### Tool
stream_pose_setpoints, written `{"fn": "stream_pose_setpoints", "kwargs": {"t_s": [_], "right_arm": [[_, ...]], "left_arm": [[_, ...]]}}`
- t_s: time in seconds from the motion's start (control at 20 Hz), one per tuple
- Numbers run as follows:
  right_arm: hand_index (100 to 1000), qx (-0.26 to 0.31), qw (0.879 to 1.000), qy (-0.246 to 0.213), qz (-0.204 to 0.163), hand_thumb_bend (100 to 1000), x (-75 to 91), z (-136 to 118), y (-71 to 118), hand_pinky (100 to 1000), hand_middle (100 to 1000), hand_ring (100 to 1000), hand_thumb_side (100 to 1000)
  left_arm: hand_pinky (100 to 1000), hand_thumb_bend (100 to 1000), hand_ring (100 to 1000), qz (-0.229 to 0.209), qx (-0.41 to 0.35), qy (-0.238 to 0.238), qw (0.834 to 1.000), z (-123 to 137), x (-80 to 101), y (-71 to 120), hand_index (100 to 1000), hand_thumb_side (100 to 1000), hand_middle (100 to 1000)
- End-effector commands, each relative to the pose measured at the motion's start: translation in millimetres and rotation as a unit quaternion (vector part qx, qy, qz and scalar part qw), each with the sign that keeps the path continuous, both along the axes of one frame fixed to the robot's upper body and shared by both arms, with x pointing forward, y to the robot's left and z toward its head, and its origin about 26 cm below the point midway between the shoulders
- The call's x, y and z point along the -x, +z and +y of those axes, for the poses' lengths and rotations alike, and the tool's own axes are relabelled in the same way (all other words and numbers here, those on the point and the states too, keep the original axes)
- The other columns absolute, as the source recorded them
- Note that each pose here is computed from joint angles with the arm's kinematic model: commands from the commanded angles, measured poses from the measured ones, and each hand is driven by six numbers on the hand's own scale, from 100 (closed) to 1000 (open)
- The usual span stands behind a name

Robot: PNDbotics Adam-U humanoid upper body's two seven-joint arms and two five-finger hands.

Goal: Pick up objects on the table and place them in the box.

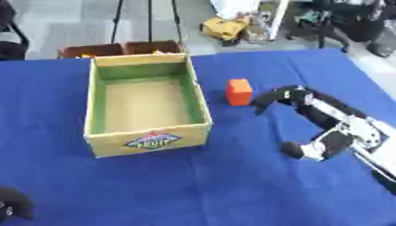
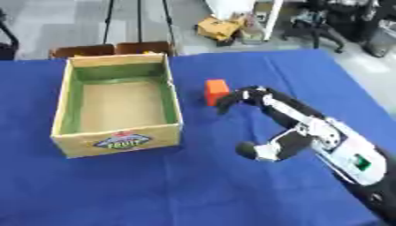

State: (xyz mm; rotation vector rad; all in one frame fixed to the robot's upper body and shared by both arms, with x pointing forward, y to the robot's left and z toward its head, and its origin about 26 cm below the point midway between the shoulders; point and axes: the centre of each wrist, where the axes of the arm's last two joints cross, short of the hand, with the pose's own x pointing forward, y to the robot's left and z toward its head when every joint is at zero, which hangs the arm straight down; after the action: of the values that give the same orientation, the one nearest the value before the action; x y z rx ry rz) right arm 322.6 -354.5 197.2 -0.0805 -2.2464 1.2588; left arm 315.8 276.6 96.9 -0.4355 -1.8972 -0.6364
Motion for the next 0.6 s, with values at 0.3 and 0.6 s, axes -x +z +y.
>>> {"fn": "stream_pose_setpoints", "kwargs": {"t_s": [0.3, 0.6], "right_arm": [[882, 0.025, 0.998, -0.019, -0.053, 467, 6.8, -17.6, 36.1, 843, 684, 833, 456], [900, 0.071, 0.993, -0.054, -0.083, 545, 8.0, -39.7, 54.0, 855, 743, 860, 431]], "left_arm": [[625, 410, 649, 0.008, -0.007, 0.003, 1.0, 2.8, 0.7, 3.8, 710, 1000, 531], [626, 407, 639, 0.009, -0.01, 0.005, 1.0, 5.4, 2.9, 3.4, 711, 1000, 492]]}}
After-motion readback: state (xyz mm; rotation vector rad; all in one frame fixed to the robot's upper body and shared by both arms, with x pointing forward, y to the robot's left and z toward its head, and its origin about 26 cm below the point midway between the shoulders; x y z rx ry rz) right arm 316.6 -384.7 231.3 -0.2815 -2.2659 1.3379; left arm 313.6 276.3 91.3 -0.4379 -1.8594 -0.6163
